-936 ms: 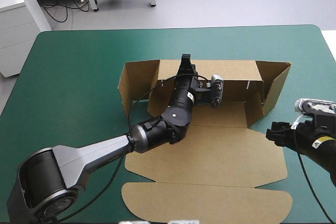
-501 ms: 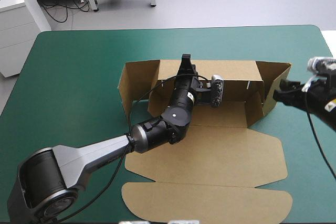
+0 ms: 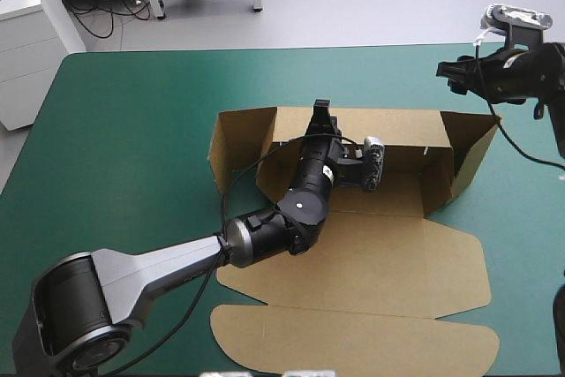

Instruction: Fold the box

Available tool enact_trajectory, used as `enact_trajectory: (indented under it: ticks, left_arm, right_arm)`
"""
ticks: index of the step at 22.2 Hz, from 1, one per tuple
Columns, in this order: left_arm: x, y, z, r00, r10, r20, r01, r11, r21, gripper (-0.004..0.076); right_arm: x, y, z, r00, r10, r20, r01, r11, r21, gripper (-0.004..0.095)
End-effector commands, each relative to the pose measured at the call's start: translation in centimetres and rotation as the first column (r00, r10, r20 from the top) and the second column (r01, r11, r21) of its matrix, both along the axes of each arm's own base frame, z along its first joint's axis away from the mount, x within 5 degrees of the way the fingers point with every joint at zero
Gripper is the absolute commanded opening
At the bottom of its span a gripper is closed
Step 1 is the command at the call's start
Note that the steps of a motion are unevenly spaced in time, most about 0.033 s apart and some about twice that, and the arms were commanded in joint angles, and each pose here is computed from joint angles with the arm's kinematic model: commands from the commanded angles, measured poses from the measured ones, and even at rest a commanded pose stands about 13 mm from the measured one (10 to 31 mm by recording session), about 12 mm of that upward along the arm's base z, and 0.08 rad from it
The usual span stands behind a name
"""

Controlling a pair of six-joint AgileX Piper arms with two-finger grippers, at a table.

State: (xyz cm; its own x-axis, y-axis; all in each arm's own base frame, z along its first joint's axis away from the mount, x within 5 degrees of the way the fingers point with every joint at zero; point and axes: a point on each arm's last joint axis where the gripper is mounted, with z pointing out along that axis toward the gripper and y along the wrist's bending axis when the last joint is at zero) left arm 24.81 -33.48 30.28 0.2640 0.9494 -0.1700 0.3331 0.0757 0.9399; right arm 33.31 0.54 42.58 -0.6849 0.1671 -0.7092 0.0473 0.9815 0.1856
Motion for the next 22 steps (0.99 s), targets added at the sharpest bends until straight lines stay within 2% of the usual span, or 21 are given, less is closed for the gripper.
enact_trajectory:
  ticks: [1,5,8,10,15,22]
  left_arm:
    - [-0.8,0.6,2.4,0.998,-0.008,0.063,0.011,0.998,-0.056,-0.0010]
    - [-0.7,0.5,1.7,0.997,-0.003,0.078,0.007,0.999,-0.049,-0.0010]
    - [-0.4,0.1,0.9,0.996,0.000,0.087,0.003,0.999,-0.035,-0.0010]
    - [-0.4,0.1,0.8,0.997,0.008,0.077,-0.003,0.998,-0.060,-0.0010]
    - [-0.4,0.0,0.9,0.995,0.004,0.095,0.002,0.998,-0.067,-0.0010]
    - [-0.3,0.0,1.1,0.993,0.008,0.114,0.001,0.997,-0.071,-0.0010]
  right_arm:
    - [1.2,-0.4,1.5,1.000,-0.009,0.008,0.009,1.000,-0.017,0.0603]
    - [2.9,-1.1,0.2,0.995,-0.032,-0.090,0.023,0.995,-0.097,0.0603]
    - [2.5,-2.3,-0.1,0.986,-0.093,-0.136,0.059,0.971,-0.232,0.0603]
    - [2.4,-2.6,-0.2,0.982,-0.109,-0.153,0.066,0.963,-0.262,0.0602]
    - [3.6,-2.6,-1.2,0.982,-0.105,-0.160,0.060,0.963,-0.263,0.0602]
    - [4.7,-2.6,-3.6,0.959,-0.118,-0.258,0.051,0.966,-0.252,0.0601]
